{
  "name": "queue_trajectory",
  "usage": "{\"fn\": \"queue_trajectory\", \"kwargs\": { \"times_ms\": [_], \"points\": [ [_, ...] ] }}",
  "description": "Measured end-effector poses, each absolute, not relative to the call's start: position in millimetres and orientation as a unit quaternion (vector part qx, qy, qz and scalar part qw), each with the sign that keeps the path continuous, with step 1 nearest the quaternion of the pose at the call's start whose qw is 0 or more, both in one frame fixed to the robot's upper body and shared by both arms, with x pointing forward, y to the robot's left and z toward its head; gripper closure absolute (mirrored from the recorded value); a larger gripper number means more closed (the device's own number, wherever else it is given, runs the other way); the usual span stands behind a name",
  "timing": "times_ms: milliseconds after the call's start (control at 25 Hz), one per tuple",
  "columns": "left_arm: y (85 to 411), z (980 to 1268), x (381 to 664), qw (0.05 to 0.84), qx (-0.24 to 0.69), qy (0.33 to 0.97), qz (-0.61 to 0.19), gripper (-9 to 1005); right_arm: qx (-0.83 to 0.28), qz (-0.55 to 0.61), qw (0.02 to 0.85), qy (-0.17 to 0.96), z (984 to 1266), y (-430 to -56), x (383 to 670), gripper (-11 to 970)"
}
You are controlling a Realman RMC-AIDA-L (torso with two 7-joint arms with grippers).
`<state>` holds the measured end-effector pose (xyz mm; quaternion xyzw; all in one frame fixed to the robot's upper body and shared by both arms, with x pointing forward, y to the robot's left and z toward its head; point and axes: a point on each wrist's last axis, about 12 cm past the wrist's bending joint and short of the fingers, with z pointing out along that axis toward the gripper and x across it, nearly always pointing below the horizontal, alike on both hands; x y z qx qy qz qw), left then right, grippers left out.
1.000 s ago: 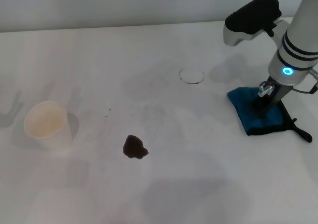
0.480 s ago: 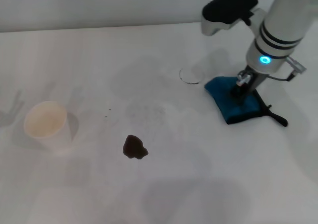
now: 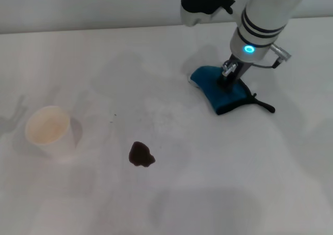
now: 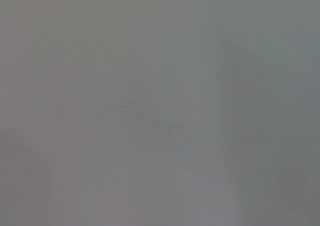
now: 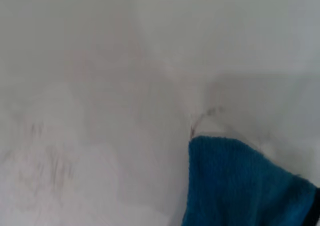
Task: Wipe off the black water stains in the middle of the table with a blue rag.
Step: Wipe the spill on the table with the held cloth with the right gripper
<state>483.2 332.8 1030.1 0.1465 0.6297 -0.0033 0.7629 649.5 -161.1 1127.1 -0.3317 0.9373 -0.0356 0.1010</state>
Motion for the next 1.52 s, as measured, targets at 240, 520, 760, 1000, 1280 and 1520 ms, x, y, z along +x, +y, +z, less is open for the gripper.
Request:
{"fn": "queue_trajectory", "kwargs": {
  "times_ms": [240,520,760,1000,1280,1520],
  "points": [
    [327,1031,485,0.765,0.148,0.627,-0.013,116,-0.335,-0.055,0.127,0.932,1119,-161,659,912],
    [325,1031,483,0.769,0.146,0.622,-0.018,114,-0.338,-0.058,0.164,0.925,1119,-159,667,917],
    [325,1031,482,0.771,0.146,0.619,-0.019,114,-0.360,-0.035,0.167,0.917,1112,-142,659,917],
    [325,1032,483,0.772,0.147,0.618,-0.020,115,-0.411,-0.006,0.153,0.899,1108,-112,642,917],
    [324,1033,485,0.773,0.149,0.616,-0.021,115,-0.447,0.020,0.149,0.882,1115,-89,629,918],
    [325,1032,483,0.773,0.148,0.616,-0.020,116,-0.422,-0.009,0.161,0.892,1107,-107,643,918]
  ]
}}
